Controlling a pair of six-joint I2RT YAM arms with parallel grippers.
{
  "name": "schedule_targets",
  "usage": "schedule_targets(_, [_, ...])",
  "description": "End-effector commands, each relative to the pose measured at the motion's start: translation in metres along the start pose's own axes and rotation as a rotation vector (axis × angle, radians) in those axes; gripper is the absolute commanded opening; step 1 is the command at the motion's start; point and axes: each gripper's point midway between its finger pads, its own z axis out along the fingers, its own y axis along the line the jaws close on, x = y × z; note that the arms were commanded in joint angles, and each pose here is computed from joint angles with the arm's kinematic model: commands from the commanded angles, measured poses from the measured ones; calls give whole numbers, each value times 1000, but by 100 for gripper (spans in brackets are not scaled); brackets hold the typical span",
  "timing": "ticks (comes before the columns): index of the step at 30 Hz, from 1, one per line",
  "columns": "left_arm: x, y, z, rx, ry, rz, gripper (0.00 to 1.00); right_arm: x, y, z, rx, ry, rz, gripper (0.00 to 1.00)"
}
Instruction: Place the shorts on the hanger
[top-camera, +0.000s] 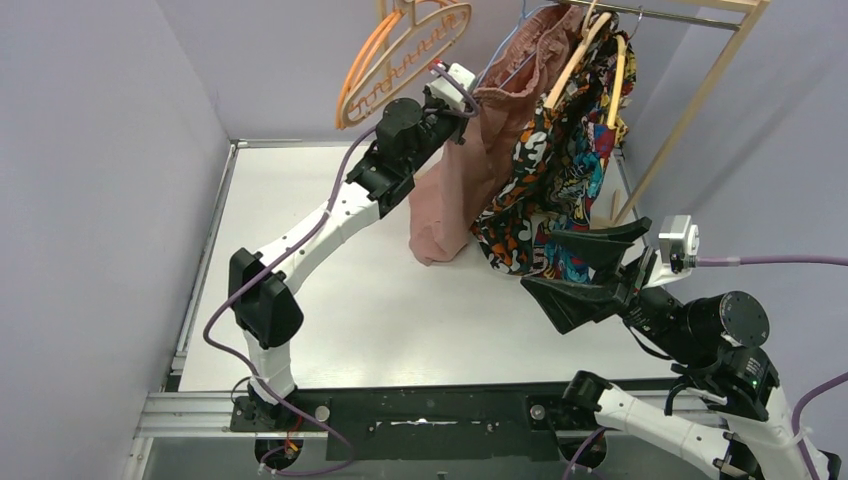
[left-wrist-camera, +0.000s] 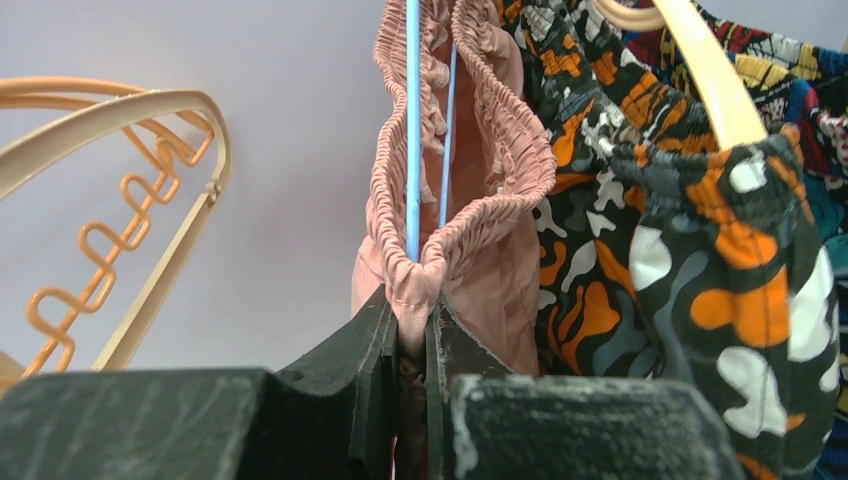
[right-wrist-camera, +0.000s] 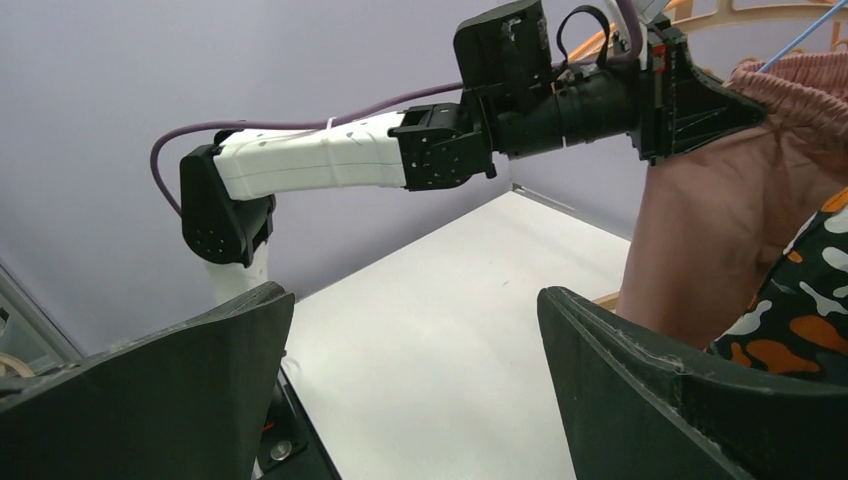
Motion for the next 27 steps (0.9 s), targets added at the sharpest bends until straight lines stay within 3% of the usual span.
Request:
schedule_targets(1, [-85,-1,8,10,-236,9,0,-13,4,0,-19,-55,6,98])
schedule_targets(10, [-72,-21,2,41,-263,43,0,-15,4,-4,-19,-60,-8,98])
schedule_targets(27, [-54,-2,7,-32,-247,42,0,-14,4,-1,-23,-59,-20,98])
